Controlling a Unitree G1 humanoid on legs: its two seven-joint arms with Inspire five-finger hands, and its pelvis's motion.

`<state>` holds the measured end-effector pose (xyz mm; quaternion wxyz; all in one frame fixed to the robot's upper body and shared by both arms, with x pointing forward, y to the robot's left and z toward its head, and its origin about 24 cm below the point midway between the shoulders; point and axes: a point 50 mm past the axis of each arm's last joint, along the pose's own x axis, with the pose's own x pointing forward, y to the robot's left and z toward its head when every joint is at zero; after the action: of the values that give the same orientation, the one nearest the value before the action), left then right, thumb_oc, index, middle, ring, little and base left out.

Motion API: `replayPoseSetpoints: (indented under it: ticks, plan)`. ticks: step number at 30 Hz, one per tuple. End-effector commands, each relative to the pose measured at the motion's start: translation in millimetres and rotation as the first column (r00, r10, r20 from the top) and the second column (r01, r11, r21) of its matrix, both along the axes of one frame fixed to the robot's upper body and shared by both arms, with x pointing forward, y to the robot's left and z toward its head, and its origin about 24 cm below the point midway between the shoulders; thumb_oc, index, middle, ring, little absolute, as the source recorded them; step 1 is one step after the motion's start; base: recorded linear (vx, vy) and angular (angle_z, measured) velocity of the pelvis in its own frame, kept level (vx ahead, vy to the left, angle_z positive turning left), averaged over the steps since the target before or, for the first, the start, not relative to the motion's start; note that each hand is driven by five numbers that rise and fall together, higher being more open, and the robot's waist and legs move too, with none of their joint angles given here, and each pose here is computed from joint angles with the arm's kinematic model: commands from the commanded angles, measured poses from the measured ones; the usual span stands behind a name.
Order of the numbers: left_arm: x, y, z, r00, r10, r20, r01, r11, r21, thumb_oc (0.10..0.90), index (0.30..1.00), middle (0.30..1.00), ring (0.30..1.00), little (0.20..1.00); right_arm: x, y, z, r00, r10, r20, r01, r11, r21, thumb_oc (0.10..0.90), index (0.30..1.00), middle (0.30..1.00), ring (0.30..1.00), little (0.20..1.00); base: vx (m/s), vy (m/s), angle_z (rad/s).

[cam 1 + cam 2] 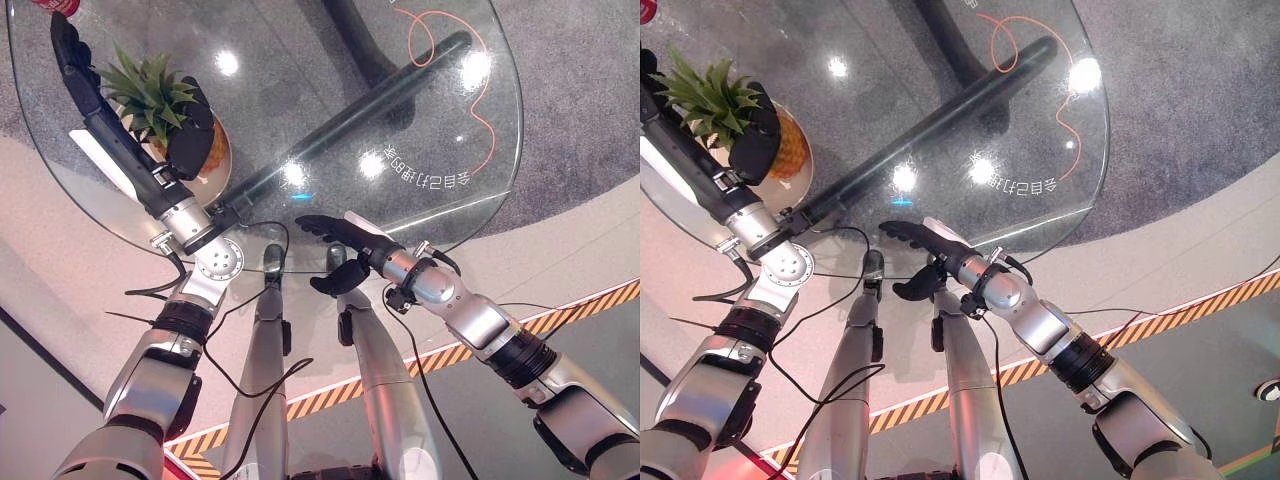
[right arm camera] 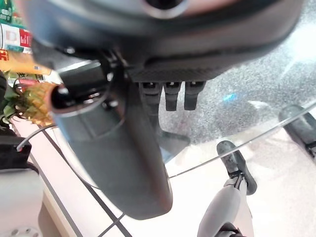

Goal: Pick up the fruit to the plate

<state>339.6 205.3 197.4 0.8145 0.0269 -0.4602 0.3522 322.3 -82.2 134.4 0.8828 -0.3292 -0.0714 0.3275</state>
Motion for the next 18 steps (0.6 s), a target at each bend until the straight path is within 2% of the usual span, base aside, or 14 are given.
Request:
replayPoseSetpoints:
  ticks: [1,9,18]
  plan:
    - [-6,6,33,0.986,-0.067,0.155,0.068,0.998,0.004,0.8,0.9,0.9,0.9,0.9,-11,11,12,0.995,0.083,0.062,-0.087,0.994,0.063,0.8,0.9,0.9,0.9,0.9,-0.01,-0.038,-0.01]
    - [-7,13,10,0.985,-0.172,0.017,0.171,0.985,0.031,0.8,0.9,0.9,0.9,0.9,-15,3,8,0.995,0.062,0.072,-0.066,0.996,0.053,0.8,0.9,0.9,0.9,0.9,0.0,-0.009,0.0]
    - [-12,10,-23,0.943,-0.303,-0.14,0.311,0.95,0.037,0.8,0.9,0.9,0.9,0.9,-22,-8,2,0.996,0.051,0.079,-0.055,0.997,0.048,0.8,0.9,0.9,0.9,0.9,0.0,0.0,0.0]
